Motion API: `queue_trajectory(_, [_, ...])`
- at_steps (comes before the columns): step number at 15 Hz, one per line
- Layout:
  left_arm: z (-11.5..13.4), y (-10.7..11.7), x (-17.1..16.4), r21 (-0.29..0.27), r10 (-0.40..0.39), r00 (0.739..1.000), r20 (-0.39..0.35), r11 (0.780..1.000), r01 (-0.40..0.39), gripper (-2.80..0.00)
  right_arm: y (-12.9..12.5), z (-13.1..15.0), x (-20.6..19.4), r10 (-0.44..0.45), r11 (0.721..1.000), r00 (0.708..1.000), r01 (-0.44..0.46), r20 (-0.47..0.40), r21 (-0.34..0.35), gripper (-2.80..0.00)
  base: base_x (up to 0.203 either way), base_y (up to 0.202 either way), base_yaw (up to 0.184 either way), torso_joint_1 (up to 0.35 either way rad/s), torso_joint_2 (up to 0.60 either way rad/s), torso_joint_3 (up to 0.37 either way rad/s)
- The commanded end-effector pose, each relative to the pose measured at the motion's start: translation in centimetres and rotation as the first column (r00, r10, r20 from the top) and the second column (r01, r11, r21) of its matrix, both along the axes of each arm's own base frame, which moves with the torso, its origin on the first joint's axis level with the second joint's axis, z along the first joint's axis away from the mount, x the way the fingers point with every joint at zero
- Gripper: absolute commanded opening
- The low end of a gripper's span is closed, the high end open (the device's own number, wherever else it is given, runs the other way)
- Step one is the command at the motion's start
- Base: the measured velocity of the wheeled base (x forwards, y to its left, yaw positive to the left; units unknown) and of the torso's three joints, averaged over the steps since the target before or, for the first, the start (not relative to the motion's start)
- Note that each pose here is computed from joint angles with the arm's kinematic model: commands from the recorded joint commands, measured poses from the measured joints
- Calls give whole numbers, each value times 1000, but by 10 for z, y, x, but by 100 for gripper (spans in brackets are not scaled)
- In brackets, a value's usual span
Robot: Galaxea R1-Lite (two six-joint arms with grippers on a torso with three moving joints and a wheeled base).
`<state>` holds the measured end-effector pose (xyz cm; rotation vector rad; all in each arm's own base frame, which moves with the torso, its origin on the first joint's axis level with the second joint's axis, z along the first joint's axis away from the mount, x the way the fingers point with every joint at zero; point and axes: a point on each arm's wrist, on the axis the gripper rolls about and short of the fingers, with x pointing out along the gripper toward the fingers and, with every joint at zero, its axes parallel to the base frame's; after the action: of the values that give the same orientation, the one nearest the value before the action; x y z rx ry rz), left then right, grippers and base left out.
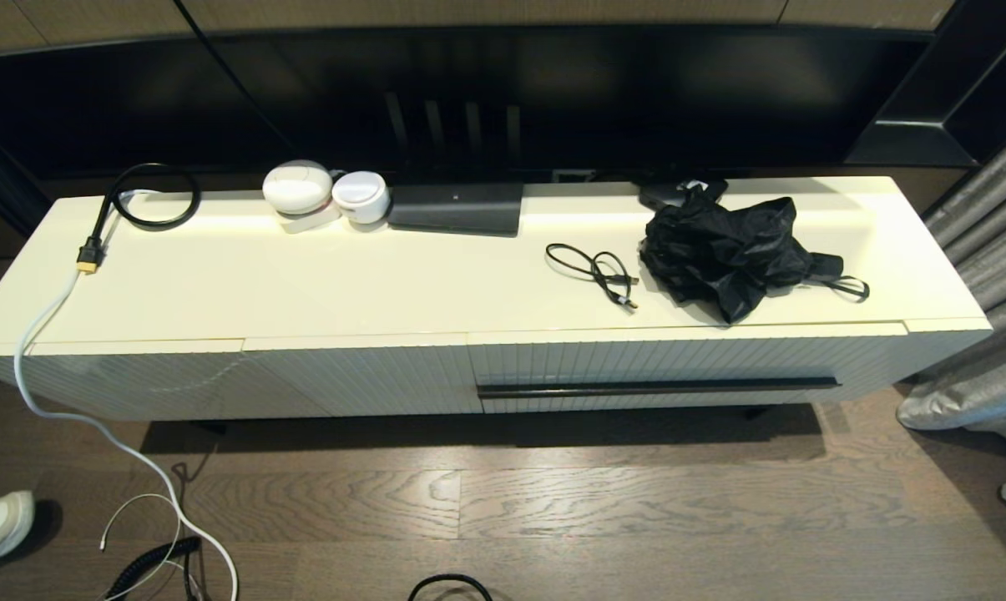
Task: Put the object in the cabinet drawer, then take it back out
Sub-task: Open the drawer
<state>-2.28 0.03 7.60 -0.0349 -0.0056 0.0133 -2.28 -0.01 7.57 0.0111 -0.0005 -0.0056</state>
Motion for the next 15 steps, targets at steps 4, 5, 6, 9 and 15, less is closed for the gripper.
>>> queue_trajectory(4, [0, 0, 0, 0, 2, 1000, -1, 1000, -2, -280, 0, 0, 0, -2, 1000, 1000, 2, 4, 4, -280, 0, 0, 0, 0, 0, 0])
queue_trajectory(5, [0, 0, 0, 0, 1, 1000, -1, 1000, -1, -280, 0, 0, 0, -1, 1000, 1000, 1, 2, -4, -280, 0, 0, 0, 0, 0, 0])
queue_trajectory(6, [0, 0, 0, 0, 2, 1000, 1, 1000, -2, -280, 0, 0, 0, -2, 1000, 1000, 2, 1, -9, -280, 0, 0, 0, 0, 0, 0])
queue_trajectory(9, [0, 0, 0, 0, 1, 1000, 0, 1000, -1, -280, 0, 0, 0, -5, 1000, 1000, 5, 2, -8, -280, 0, 0, 0, 0, 0, 0])
queue_trajectory(15, [0, 0, 0, 0, 2, 1000, -1, 1000, -2, -280, 0, 0, 0, -19, 1000, 1000, 19, 2, 6, -280, 0, 0, 0, 0, 0, 0])
